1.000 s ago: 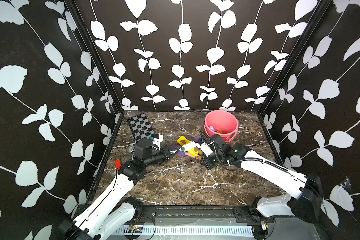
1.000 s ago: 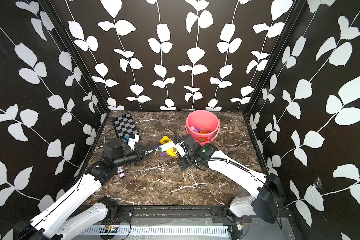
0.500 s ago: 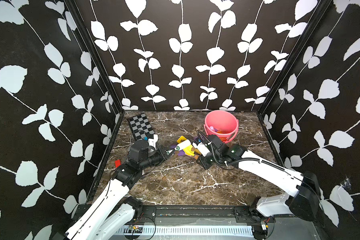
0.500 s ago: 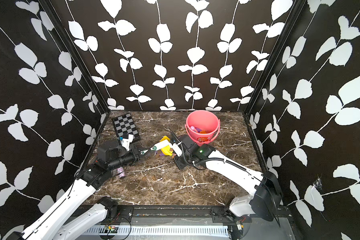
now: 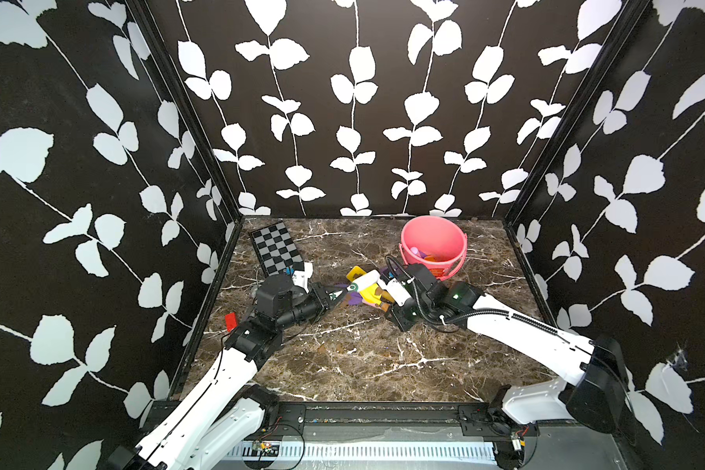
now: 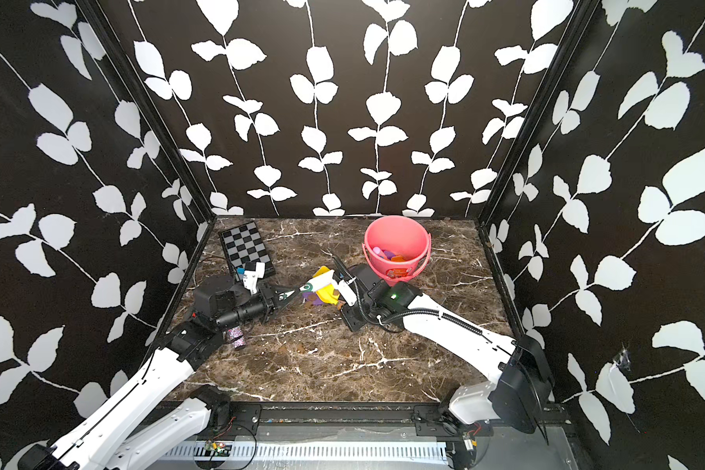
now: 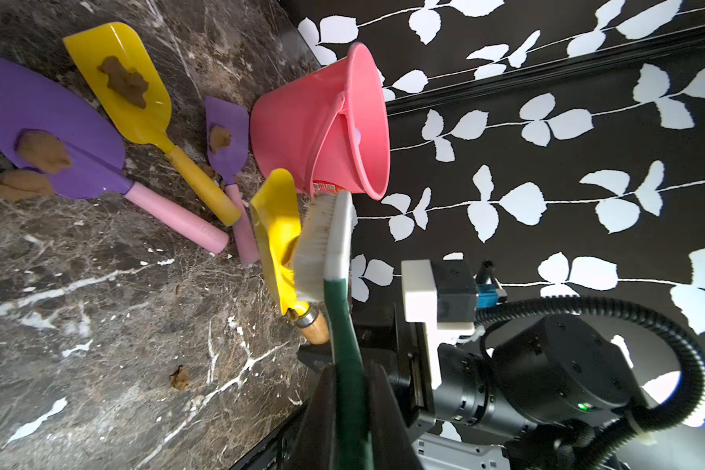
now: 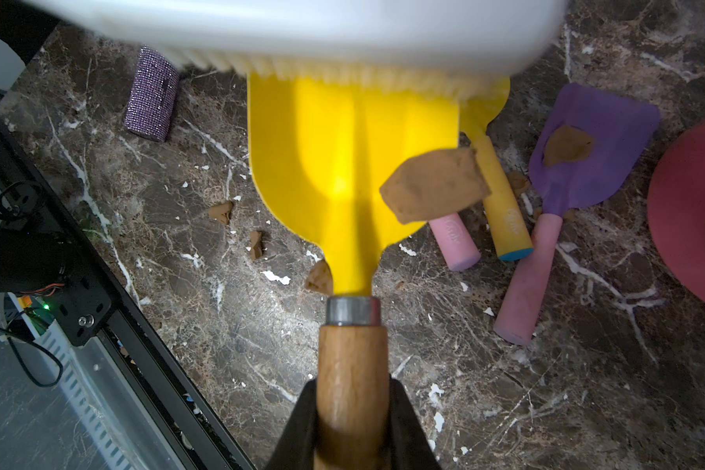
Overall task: Brush the soil off the hand trowel and place it into the bucket
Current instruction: Brush off the soil from the hand trowel.
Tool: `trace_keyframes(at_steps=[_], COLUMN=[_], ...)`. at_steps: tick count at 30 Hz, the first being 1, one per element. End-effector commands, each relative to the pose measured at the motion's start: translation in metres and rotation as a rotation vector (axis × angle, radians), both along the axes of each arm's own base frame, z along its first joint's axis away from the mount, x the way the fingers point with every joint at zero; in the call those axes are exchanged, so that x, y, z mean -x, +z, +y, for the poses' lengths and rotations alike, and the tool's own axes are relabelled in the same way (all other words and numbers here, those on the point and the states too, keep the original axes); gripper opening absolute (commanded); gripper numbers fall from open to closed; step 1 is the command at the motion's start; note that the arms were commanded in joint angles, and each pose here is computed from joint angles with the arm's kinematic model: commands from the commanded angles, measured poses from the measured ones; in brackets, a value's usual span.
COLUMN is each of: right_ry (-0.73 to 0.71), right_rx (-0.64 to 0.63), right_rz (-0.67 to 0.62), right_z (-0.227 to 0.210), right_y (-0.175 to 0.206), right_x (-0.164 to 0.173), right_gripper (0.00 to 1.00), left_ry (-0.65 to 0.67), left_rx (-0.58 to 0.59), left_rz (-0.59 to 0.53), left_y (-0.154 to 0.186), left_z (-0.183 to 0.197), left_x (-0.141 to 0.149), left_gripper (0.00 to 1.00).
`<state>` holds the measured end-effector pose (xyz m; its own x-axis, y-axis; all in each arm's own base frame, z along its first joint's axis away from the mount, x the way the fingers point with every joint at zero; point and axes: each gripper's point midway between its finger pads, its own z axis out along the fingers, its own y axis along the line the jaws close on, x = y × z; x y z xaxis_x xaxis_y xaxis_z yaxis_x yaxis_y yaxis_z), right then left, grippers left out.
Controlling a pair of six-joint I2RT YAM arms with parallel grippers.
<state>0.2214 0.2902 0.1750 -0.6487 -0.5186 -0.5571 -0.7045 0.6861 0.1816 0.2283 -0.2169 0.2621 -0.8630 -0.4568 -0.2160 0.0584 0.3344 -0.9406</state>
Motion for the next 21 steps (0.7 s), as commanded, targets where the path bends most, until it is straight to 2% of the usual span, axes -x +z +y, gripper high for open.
trace_keyframes(at_steps=[1,14,18,21], right_ry=[0.012,0.014,0.014,0.014], right_rx=[-0.05,-0.042,-0.027,0.002], right_rz=[-0.032,-0.023,-0.038,-0.043], right_z=[0.009,0.013,0.01,0.004], right_y=[0.012,0.009,0.013,0.012], right_x=[-0.003,-0.006,-0.007,-0.005], right_gripper=[0.0,0.0,0.0,0.0], left_ry=[-0.031,-0.122,-0.142,-0.101], left_rx=[0.079,0.047,-0.028,-0.081], left_rz=[-0.013,0.047,0.088,0.092], left_y=[0.009,-0.006,-0.023,-0.032], left_z=[-0.008,-0.029,-0.028,-0.018], left_x=[0.002,0.01,0.016,0.014], left_gripper=[0.0,0.0,0.0,0.0])
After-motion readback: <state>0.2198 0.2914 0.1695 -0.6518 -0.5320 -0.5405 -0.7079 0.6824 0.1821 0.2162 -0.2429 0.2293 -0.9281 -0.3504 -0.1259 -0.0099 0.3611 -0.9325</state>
